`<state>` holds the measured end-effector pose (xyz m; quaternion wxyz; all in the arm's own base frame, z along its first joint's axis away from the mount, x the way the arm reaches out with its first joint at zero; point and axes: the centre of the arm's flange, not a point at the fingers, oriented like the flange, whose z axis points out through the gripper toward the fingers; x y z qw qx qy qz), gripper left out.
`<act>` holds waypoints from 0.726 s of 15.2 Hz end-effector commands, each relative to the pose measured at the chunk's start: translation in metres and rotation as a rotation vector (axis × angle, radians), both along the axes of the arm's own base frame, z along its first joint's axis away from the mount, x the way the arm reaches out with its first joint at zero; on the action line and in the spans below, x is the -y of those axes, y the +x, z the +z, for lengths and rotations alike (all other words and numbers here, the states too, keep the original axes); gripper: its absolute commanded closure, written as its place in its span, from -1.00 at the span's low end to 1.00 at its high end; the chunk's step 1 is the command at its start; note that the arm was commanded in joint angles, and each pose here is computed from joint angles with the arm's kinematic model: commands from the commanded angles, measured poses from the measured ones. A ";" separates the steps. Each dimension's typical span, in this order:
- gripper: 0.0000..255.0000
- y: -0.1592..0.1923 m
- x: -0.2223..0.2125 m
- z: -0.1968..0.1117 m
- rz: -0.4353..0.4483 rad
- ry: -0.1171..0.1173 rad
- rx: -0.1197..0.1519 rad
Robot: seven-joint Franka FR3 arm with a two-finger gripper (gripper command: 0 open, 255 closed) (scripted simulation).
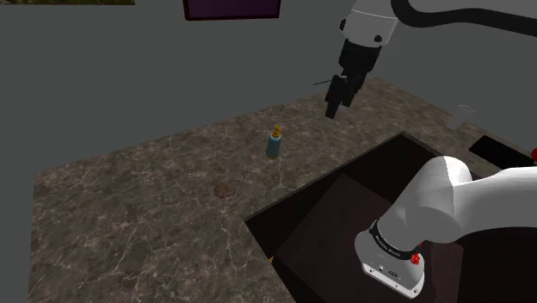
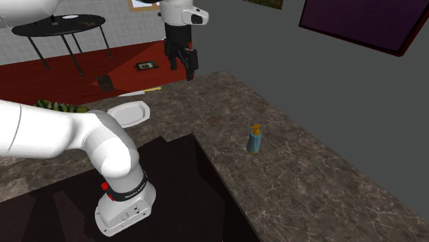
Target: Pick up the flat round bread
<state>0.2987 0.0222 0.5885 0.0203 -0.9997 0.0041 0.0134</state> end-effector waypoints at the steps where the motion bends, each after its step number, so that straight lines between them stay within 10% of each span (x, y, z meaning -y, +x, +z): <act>1: -1.00 0.000 0.000 0.000 0.000 0.000 0.000; 11: -1.00 0.073 -0.018 -0.108 0.195 -0.009 0.014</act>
